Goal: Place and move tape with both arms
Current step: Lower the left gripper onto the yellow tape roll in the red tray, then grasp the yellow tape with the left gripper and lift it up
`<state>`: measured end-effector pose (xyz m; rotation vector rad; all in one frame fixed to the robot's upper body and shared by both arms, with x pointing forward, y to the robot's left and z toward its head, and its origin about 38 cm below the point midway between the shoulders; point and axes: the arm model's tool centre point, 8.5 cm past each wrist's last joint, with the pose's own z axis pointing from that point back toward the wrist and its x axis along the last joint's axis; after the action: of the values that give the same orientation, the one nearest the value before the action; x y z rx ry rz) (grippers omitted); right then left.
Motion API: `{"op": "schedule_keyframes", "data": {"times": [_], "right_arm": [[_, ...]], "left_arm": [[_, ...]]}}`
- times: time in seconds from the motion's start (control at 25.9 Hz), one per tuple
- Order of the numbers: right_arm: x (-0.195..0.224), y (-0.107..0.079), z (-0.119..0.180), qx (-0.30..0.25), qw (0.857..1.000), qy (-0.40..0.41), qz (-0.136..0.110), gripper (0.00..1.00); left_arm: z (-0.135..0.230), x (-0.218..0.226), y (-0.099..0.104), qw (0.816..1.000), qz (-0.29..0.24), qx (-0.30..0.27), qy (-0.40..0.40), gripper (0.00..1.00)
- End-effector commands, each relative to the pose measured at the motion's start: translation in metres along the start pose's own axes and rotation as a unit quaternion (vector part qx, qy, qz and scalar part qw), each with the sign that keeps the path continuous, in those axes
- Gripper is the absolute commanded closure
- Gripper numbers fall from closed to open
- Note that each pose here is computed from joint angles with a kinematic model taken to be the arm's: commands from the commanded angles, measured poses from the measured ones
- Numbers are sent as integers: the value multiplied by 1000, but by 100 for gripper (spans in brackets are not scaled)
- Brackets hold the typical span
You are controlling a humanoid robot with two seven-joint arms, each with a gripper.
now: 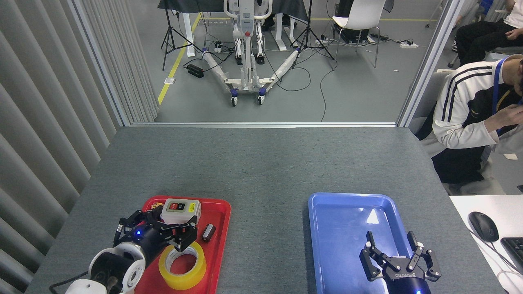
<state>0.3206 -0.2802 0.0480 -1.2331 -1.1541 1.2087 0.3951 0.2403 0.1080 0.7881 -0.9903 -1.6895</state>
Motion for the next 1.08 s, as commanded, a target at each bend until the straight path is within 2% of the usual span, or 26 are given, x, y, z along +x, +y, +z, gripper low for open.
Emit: {"op": "schedule_keyframes", "data": {"times": [0.0, 0.12, 0.19, 0.39, 0.62, 0.85, 1.04], "right_arm": [[-8, -5, -4, -7, 1000, 7, 5, 0], [-4, -2, -2, -2, 1000, 3, 2, 0], [-2, -1, -1, -1, 1000, -5, 2, 0], [0, 3, 1, 4, 1000, -11, 0, 0], [-2, 3, 1, 3, 1000, -11, 5, 0], [-1, 1, 0, -2, 1000, -15, 7, 0], [0, 0, -1, -3, 1000, -14, 7, 0]], "left_arm": [[-10, 4, -14, 995, -3, -98, -6, 1], [-12, 1, -33, 982, 4, -188, -4, 1], [-14, -1, -30, 978, 7, -210, -6, 1], [-25, -11, -28, 974, 16, -225, -6, 1], [-30, -18, -43, 967, -11, -253, -26, 1], [-34, -39, -35, 965, -35, -260, -22, 1], [-33, -44, -43, 959, -52, -277, -30, 5]]}}
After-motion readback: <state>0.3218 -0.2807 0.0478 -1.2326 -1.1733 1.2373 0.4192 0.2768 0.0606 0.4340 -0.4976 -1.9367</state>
